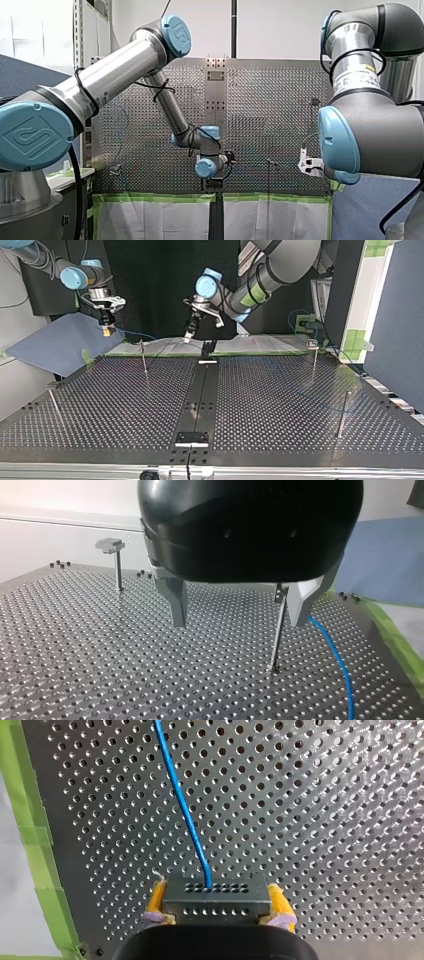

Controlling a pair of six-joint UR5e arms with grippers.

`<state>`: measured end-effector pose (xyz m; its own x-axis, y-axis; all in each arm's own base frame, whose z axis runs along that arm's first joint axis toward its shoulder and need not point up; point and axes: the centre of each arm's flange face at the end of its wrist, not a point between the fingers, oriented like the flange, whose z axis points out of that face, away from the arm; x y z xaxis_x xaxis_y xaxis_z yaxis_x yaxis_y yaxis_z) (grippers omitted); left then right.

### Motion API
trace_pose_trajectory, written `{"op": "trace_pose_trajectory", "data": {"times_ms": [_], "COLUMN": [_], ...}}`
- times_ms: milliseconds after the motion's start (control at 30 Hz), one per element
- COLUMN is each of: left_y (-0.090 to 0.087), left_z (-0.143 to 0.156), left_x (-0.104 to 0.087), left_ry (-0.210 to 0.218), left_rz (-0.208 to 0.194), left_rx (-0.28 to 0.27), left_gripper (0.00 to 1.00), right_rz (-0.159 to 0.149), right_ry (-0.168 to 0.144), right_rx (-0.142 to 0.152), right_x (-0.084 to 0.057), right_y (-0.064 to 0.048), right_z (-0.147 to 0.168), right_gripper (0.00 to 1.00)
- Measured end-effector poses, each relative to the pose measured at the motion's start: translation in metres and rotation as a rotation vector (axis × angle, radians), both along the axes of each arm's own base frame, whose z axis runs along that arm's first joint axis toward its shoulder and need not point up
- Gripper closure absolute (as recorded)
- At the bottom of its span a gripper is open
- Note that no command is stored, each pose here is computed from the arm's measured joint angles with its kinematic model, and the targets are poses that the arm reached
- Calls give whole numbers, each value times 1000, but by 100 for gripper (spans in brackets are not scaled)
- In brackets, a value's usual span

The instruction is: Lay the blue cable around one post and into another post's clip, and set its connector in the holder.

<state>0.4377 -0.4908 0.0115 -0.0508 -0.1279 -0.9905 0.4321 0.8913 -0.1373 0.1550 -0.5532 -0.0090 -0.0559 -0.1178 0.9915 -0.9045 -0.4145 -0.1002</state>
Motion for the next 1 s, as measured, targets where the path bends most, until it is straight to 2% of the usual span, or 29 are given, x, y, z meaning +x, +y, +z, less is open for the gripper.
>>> {"op": "trace_pose_trajectory", "data": {"times_ms": [233, 433, 733, 1000], "left_y": [11, 12, 7, -5], "left_z": [-17, -31, -59, -63], "left_x": [-21, -29, -23, -4], "left_ry": [41, 74, 114, 95], "left_rz": [2, 3, 26, 51], "left_rx": [86, 121, 139, 91], "left_gripper": [0, 0, 0, 0], "right_rz": [-5, -4, 0, 2], "right_ry": [1, 0, -2, -2], "right_rx": [7, 9, 7, 8], "right_x": [4, 6, 8, 10], "right_y": [2, 3, 4, 4], "right_z": [-3, -5, -6, -6], "right_gripper": [100, 100, 100, 100]}}
